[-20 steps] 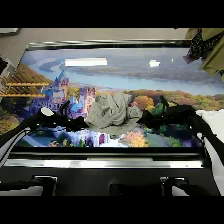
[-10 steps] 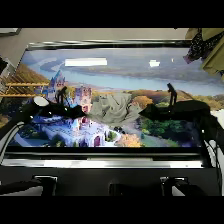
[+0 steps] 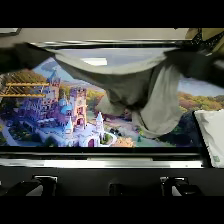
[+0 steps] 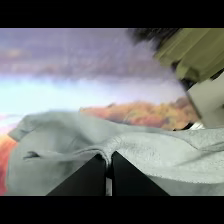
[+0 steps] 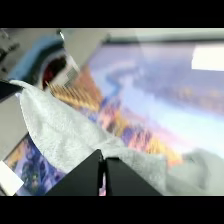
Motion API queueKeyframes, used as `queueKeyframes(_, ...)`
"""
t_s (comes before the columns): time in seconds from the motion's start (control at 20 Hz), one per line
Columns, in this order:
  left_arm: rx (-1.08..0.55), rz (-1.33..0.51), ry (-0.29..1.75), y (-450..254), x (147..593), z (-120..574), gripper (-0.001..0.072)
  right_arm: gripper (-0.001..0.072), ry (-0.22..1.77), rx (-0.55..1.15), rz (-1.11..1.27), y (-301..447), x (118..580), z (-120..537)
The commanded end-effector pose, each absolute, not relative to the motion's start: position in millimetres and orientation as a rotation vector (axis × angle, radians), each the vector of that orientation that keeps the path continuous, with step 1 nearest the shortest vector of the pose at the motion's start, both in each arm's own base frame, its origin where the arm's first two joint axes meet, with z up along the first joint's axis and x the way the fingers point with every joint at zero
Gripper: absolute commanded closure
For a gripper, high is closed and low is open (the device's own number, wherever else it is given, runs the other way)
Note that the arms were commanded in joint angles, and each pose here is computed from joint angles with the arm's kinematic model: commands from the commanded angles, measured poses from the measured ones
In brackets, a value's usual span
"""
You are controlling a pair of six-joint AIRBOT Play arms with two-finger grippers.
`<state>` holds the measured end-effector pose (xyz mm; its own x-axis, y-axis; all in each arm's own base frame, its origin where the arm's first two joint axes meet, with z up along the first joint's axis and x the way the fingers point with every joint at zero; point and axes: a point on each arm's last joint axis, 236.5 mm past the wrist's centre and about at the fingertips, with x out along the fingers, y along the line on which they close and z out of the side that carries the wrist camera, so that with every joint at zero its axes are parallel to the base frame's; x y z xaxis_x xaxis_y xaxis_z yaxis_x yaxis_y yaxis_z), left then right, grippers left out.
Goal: Fold the clothes and pants, and hang the long-sleeved shirts on hangers.
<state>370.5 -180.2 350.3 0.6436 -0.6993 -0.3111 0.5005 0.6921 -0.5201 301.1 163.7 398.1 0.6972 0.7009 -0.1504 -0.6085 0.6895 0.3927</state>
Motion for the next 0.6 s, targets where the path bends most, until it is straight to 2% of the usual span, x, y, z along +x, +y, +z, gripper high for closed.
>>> queueKeyframes(0.0,-0.403,-0.735,0.357,-176,307,428,0.0692,0.0681,0.103,0.259,0.777,165,236,485)
queueKeyframes(0.1,-0.409,-0.741,0.316,-174,285,444,0.0692,0.0681,0.043,0.257,0.758,161,220,511)
queueKeyframes(0.25,-0.433,-0.742,0.304,-174,273,452,0.0692,0.0681,0.014,0.295,0.651,141,234,520)
queueKeyframes(0.4,-0.424,-0.692,0.331,-167,289,440,0.0692,0.0681,0.137,0.398,0.553,125,295,490)
queueKeyframes(0.55,-0.408,-0.536,0.424,-143,337,400,0.0692,0.0681,0.347,0.517,0.548,132,381,425)
